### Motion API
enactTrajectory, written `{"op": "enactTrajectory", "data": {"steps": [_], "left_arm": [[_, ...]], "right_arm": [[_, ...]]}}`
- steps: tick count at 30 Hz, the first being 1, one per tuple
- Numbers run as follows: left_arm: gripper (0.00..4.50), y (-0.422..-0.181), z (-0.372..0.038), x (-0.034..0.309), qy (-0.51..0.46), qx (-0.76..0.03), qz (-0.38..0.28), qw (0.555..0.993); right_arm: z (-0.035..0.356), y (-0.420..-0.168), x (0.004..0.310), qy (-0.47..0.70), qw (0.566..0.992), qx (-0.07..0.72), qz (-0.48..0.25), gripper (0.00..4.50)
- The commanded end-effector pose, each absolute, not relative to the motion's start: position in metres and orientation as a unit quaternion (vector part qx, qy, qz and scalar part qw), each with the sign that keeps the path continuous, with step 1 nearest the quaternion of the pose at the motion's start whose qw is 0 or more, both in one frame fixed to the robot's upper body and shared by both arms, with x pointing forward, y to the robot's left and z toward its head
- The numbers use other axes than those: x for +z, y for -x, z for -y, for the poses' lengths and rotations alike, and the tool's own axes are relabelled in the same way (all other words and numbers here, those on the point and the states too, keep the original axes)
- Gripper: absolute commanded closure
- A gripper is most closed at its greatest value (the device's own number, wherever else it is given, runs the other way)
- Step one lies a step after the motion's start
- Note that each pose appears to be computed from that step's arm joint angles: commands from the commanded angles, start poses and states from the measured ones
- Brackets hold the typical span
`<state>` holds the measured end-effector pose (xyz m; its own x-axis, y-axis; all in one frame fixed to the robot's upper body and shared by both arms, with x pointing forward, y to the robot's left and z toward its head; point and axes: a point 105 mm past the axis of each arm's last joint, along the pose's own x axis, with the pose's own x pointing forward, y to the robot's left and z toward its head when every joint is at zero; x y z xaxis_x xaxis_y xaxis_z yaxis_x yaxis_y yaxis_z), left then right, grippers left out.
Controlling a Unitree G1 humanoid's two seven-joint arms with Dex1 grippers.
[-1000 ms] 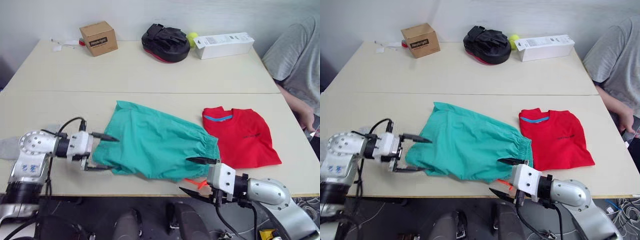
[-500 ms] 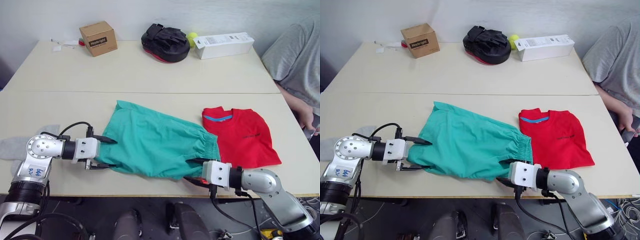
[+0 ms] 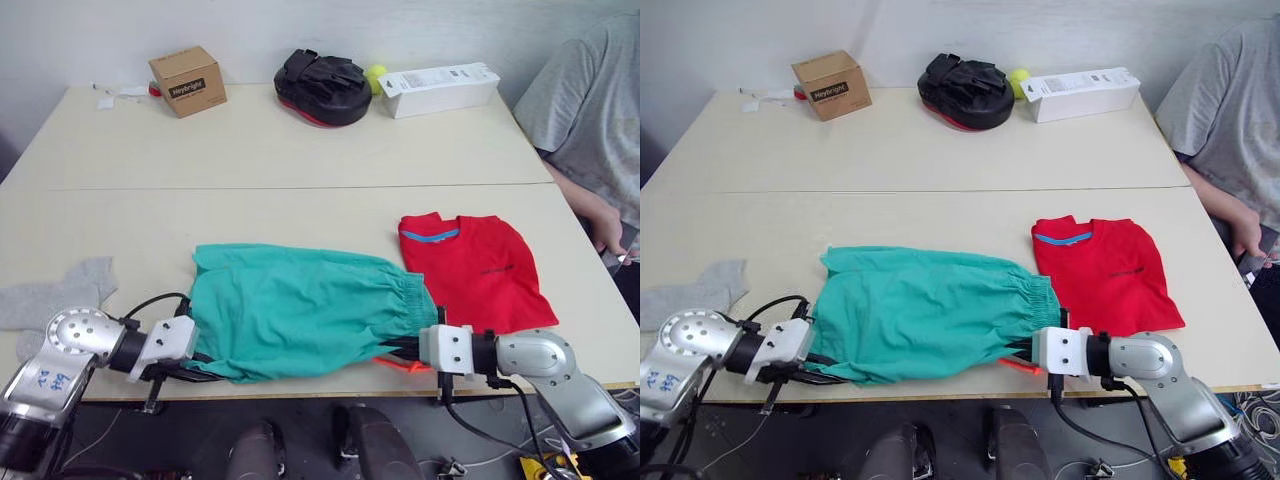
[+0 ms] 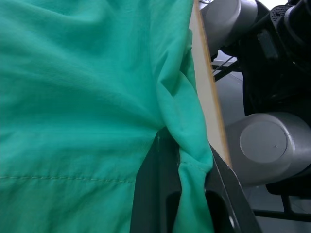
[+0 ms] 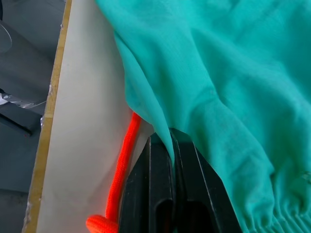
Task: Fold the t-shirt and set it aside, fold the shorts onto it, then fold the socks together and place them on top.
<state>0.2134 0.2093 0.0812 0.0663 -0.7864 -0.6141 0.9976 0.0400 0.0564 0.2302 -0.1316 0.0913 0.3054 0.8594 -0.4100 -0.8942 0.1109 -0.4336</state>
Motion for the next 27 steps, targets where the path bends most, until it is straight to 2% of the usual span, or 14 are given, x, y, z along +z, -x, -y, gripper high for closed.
{"op": "enactTrajectory", "data": {"steps": [1,4,7,10,14,16,17,20,23,27], "left_arm": [[4.47,-0.21,-0.207,0.085,-0.197,-0.627,-0.216,0.722],[3.75,-0.206,-0.212,0.09,-0.18,-0.613,-0.232,0.733],[2.73,-0.197,-0.221,0.111,-0.145,-0.618,-0.219,0.741],[1.78,-0.199,-0.227,0.132,-0.096,-0.601,-0.207,0.766],[1.78,-0.218,-0.211,0.17,-0.023,-0.596,-0.131,0.792],[2.19,-0.229,-0.191,0.173,-0.01,-0.603,-0.098,0.792],[2.4,-0.233,-0.182,0.166,-0.014,-0.605,-0.105,0.789],[3.36,-0.247,-0.16,0.14,-0.083,-0.61,-0.089,0.783],[4.39,-0.263,-0.13,0.122,-0.113,-0.602,-0.052,0.789],[4.45,-0.267,-0.122,0.097,-0.14,-0.591,-0.079,0.79]], "right_arm": [[0.133,-0.223,0.107,0.253,0.759,0.6,-0.012,4.5],[0.135,-0.205,0.107,0.209,0.743,0.634,-0.031,3.88],[0.142,-0.196,0.121,0.174,0.752,0.635,-0.031,2.8],[0.147,-0.194,0.136,0.144,0.765,0.627,-0.033,2.78],[0.13,-0.209,0.163,0.073,0.784,0.616,0.003,2.78],[0.112,-0.219,0.158,0.075,0.785,0.615,0.019,3.15],[0.104,-0.223,0.155,0.08,0.785,0.614,0.024,3.36],[0.079,-0.238,0.146,0.108,0.786,0.606,0.052,4.4],[0.057,-0.25,0.126,0.167,0.777,0.603,0.065,4.5],[0.048,-0.263,0.107,0.181,0.79,0.583,0.061,4.5]]}}
